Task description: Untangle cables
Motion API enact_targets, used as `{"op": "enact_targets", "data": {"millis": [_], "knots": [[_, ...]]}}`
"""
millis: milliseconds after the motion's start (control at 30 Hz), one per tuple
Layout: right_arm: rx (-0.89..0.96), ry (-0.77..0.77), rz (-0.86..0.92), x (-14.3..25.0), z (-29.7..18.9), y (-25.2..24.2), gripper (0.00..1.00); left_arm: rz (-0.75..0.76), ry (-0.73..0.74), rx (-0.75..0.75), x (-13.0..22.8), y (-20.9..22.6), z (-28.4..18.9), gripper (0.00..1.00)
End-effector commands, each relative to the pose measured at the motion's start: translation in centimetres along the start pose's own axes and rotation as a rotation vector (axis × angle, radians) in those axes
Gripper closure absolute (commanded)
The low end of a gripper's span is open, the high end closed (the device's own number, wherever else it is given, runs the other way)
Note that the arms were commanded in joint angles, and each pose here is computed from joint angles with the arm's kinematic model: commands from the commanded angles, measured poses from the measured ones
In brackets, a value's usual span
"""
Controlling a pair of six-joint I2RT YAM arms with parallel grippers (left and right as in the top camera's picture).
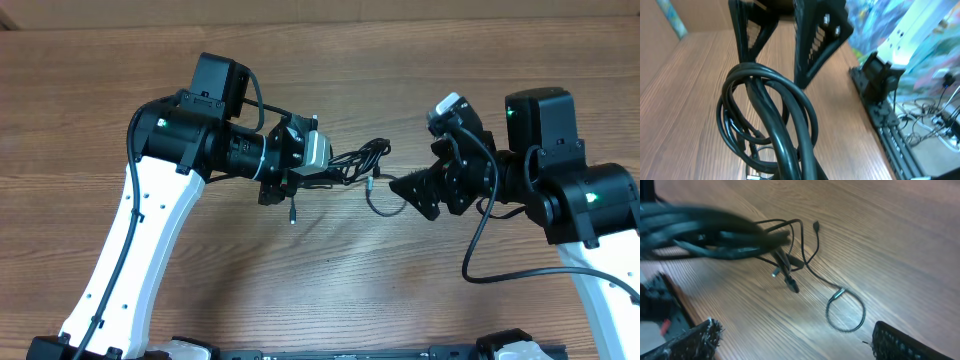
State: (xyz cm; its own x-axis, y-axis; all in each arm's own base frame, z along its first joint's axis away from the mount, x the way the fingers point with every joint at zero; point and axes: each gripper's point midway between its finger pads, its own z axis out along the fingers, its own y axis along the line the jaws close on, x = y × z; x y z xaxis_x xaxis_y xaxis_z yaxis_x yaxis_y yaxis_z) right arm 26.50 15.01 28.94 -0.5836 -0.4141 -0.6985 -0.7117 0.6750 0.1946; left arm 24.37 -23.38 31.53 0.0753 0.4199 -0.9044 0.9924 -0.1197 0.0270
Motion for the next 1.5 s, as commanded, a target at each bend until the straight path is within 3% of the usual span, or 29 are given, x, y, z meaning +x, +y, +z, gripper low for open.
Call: {"op": "enact_targets", "data": {"millis": [0, 267, 400, 467, 533, 600, 633, 833, 867, 900, 933, 1167, 1300, 1467], "knots": [[0.016, -0.017, -0.131, -0.4, -0.3, 0.0, 0.04, 0.198, -0.222, 0.073, -4.7, -2.7, -0.9, 0.96], [-0.181, -0.170, -0.430, -2.6, -0.7, 3.7, 0.03, 0.150, -0.221, 0.141, -4.9, -4.4, 0.1, 0.96], [-0.230, -0.203, -0.494, -2.8, -1.0, 4.6, 0.07, 0.163, -0.224, 0.184, -5.3, -5.5, 0.9, 0.96], [-0.240, -0.209, -0.494, -2.9, -1.0, 4.8, 0.23, 0.169, -0.219, 0.194, -5.4, -5.7, 1.2, 0.96], [-0.243, -0.204, -0.489, -2.7, -1.0, 4.9, 0.62, 0.182, -0.199, 0.186, -5.1, -5.5, 1.4, 0.96], [-0.250, -0.194, -0.479, -2.5, -1.0, 4.9, 0.89, 0.196, -0.171, 0.169, -4.7, -5.1, 1.5, 0.96], [-0.253, -0.189, -0.473, -2.3, -1.0, 5.0, 0.96, 0.200, -0.155, 0.158, -4.4, -4.8, 1.5, 0.96], [-0.302, -0.148, -0.416, -1.1, -1.1, 5.8, 0.96, 0.213, -0.085, 0.101, -3.0, -3.4, 1.2, 0.95], [-0.310, -0.135, -0.404, -0.7, -1.1, 5.9, 0.96, 0.199, -0.072, 0.093, -2.8, -3.2, 1.1, 0.83], [-0.317, -0.119, -0.385, -0.4, -1.1, 6.0, 0.96, 0.167, -0.053, 0.077, -2.4, -2.8, 0.9, 0.31], [-0.318, -0.107, -0.356, -0.2, -1.1, 6.0, 0.96, 0.140, -0.037, 0.063, -2.2, -2.4, 0.8, 0.00], [-0.209, -0.022, -0.075, 0.3, -0.6, 3.9, 0.96, -0.208, 0.070, -0.113, -0.2, 1.6, -0.3, 0.00], [-0.076, -0.006, 0.122, -0.1, -0.2, 1.5, 0.96, -0.492, 0.114, -0.271, 1.3, 4.3, -1.3, 0.00], [0.068, -0.037, 0.313, -0.8, -0.2, -1.2, 0.96, -0.750, 0.050, -0.308, 0.9, 5.1, -1.6, 0.00]]}}
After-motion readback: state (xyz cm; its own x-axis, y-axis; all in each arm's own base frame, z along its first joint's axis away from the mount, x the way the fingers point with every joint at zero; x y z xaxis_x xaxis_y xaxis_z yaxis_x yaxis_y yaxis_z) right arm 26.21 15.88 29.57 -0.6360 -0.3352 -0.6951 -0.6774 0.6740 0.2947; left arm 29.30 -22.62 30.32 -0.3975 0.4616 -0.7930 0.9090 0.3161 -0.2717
